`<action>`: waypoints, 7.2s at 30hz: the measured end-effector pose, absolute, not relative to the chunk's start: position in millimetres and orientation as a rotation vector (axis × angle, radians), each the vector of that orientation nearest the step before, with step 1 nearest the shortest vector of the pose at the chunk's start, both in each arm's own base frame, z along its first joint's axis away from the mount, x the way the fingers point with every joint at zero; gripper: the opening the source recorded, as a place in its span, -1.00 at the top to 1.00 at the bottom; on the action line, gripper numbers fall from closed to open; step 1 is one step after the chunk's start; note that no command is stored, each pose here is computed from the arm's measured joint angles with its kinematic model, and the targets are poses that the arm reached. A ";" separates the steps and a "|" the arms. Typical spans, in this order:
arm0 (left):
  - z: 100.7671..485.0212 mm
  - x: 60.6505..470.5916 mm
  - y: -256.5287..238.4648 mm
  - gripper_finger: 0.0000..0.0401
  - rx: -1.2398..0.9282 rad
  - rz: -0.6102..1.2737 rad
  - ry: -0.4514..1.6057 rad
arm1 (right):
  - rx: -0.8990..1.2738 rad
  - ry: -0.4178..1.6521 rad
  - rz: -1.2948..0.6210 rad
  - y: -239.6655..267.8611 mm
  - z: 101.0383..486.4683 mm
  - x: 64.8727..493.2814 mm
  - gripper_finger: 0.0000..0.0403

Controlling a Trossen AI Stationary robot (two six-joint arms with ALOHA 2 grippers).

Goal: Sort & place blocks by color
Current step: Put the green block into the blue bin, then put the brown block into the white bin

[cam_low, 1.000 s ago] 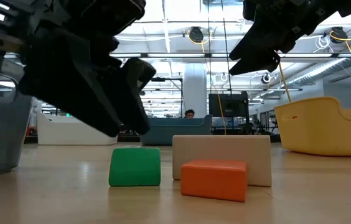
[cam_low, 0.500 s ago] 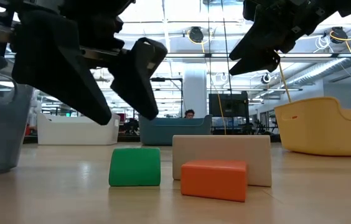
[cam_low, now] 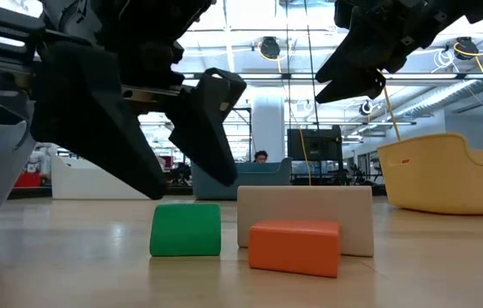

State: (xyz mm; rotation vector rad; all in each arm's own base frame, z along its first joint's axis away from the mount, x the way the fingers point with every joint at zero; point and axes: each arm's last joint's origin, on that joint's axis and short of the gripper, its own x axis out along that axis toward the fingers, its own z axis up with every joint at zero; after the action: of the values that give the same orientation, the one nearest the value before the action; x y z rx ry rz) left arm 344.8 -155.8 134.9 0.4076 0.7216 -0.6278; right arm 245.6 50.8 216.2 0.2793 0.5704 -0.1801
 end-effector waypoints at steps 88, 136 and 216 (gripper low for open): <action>135.9 369.5 -180.5 -0.21 0.658 -0.775 0.891 | 0.300 0.506 -0.166 51.6 221.6 249.0 -0.25; 273.0 365.6 -21.0 0.33 0.310 -0.046 0.750 | 0.273 0.356 -0.118 53.1 235.7 255.9 -0.25; 184.9 386.3 148.3 -0.06 0.005 0.756 0.824 | 0.150 0.245 -0.840 -11.2 236.0 252.9 -0.25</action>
State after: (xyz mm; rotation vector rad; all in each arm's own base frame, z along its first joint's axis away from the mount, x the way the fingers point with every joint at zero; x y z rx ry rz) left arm 386.3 148.3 184.9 0.0047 0.8236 0.7563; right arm 252.9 -11.2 236.0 0.1499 0.2448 -0.8402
